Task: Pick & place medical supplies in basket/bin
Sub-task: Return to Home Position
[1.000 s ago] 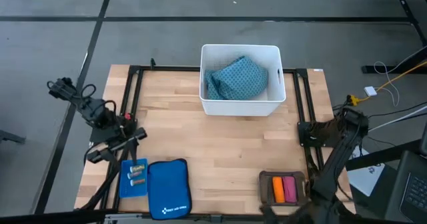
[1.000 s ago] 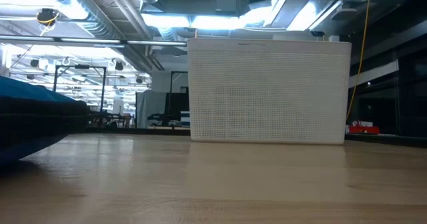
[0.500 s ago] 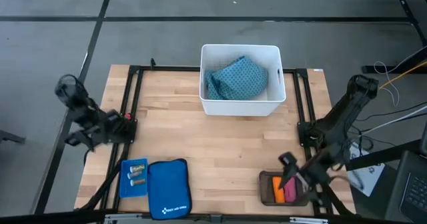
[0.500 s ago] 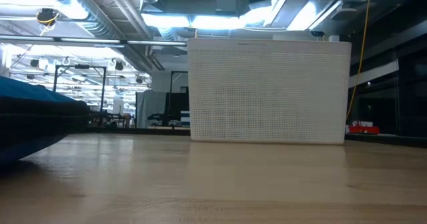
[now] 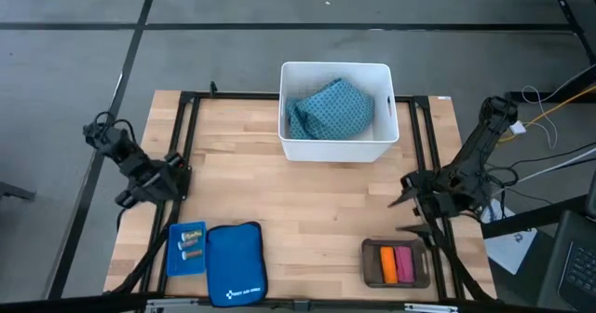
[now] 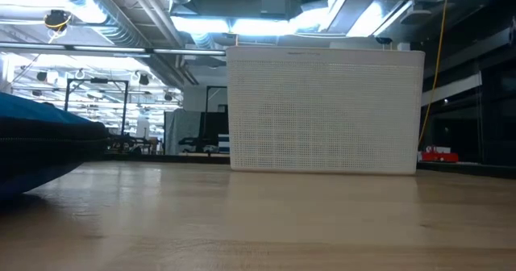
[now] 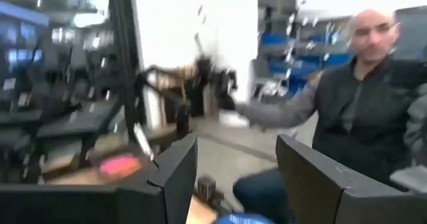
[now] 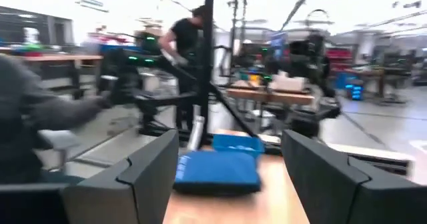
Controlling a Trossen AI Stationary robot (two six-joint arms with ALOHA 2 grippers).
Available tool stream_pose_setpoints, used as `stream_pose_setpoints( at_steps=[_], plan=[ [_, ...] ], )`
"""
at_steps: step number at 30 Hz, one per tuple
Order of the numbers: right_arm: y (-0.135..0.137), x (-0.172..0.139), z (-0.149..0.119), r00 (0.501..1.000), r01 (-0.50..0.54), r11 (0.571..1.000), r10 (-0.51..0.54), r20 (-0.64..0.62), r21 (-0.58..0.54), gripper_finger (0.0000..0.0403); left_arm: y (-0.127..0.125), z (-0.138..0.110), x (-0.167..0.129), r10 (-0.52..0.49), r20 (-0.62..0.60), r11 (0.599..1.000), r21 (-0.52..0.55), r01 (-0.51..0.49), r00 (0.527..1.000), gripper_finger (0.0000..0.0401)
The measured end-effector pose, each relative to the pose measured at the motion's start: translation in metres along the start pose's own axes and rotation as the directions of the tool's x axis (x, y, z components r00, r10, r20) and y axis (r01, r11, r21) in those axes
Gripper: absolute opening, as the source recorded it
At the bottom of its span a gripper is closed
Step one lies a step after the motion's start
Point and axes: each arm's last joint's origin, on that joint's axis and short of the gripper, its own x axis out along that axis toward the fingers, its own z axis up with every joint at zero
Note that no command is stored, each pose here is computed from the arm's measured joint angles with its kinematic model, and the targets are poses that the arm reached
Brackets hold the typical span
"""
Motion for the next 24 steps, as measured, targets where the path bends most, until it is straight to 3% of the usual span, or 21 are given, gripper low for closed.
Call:
stream_pose_setpoints(
  at_steps=[3, 7, 11, 20, 24],
  plan=[
    [-0.006, -0.012, -0.021, 0.998, -0.032, 0.999, 0.032, 0.06, -0.013, 0.0265, 0.003, -0.014, 0.01, 0.011, 0.028, 0.999, 0.033, -0.012, 1.0, 0.0198],
    [-0.016, -0.03, -0.057, 0.991, -0.037, 0.999, 0.039, 0.126, -0.02, 0.0265, 0.008, -0.052, 0.024, 0.087, -0.047, 0.996, 0.024, -0.086, 0.995, 0.0198],
    [-0.017, -0.027, -0.056, 0.996, 0.055, 0.998, -0.056, 0.066, 0.017, 0.0266, 0.011, -0.069, 0.029, 0.127, -0.073, 0.992, 0.019, -0.126, 0.989, 0.0198],
    [-0.016, -0.027, -0.065, 0.998, 0.059, 0.998, -0.059, 0.005, -0.002, 0.0266, 0.014, -0.089, 0.032, 0.165, -0.135, 0.986, 0.028, -0.162, 0.977, 0.0198],
    [-0.014, -0.027, -0.066, 1.0, -0.002, 1.0, 0.002, -0.002, 0.015, 0.0266, 0.016, -0.106, 0.035, 0.189, -0.156, 0.982, 0.024, -0.188, 0.969, 0.0198]
  ],
)
